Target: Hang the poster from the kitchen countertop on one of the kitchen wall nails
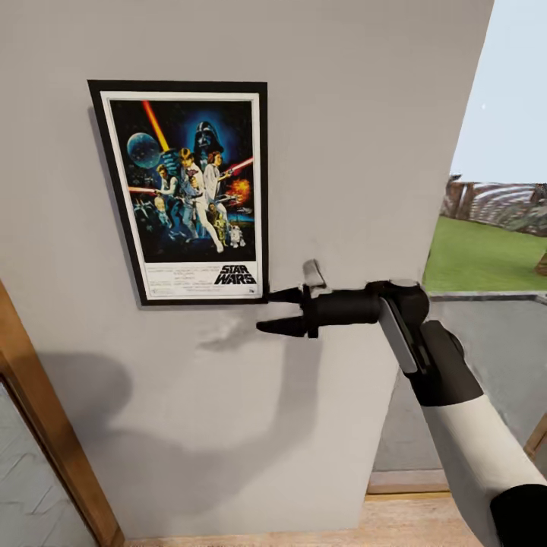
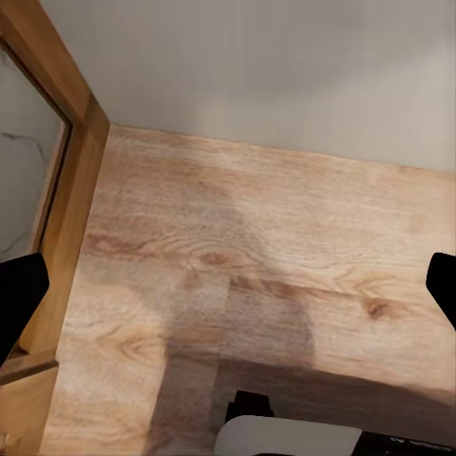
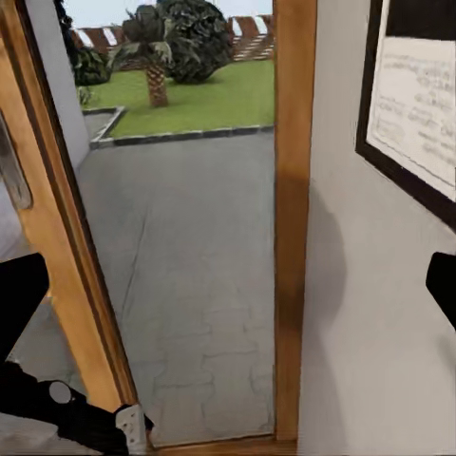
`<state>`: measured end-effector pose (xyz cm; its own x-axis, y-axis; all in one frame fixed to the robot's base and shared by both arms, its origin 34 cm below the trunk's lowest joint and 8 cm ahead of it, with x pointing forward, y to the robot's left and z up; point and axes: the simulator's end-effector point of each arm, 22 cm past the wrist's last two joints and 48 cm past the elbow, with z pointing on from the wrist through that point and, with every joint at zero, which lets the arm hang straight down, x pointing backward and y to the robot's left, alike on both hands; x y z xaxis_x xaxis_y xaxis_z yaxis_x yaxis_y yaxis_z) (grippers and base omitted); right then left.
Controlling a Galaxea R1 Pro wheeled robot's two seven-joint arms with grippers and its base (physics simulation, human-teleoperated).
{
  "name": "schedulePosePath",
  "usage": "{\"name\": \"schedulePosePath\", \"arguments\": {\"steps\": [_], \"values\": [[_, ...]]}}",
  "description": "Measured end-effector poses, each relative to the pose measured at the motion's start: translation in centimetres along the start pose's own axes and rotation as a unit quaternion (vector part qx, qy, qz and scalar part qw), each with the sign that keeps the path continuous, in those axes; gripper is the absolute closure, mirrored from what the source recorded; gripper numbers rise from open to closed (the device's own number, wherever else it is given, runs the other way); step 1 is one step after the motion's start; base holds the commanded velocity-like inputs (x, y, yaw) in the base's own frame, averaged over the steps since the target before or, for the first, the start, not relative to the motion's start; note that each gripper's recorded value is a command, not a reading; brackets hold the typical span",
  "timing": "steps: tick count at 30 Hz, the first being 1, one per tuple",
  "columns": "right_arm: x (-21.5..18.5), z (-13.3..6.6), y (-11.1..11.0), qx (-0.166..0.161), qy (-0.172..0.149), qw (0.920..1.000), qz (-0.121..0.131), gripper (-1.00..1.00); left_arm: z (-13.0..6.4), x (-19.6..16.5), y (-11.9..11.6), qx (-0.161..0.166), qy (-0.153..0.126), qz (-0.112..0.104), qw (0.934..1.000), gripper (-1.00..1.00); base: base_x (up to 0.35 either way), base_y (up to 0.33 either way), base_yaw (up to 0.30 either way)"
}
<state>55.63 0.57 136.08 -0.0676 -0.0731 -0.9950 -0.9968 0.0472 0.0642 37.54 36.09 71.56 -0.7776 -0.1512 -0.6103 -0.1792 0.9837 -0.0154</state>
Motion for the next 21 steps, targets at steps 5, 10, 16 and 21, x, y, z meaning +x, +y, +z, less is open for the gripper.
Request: {"name": "schedulePosePath", "arguments": {"steps": [5,10,16,21], "values": [[6.3,-0.3,1.2,-0.010,-0.011,0.9998,0.010,-1.00,0.0,0.0,0.1,0.000,0.000,-0.001,1.0000,-1.00,-0.005,0.000,0.000],[18.9,-1.3,3.5,0.006,-0.013,0.9988,0.047,-1.00,0.0,0.0,0.1,-0.001,0.000,-0.002,1.0000,-1.00,-0.001,0.000,0.000],[39.0,-3.4,5.9,0.058,0.032,0.9822,0.176,-1.00,0.0,0.0,0.1,0.000,0.000,-0.002,1.0000,-1.00,0.000,0.000,0.000],[50.7,-6.5,9.0,0.118,0.079,0.9444,0.297,-1.00,0.0,0.1,0.0,0.000,0.001,-0.002,1.0000,-1.00,0.000,0.000,0.000]]}}
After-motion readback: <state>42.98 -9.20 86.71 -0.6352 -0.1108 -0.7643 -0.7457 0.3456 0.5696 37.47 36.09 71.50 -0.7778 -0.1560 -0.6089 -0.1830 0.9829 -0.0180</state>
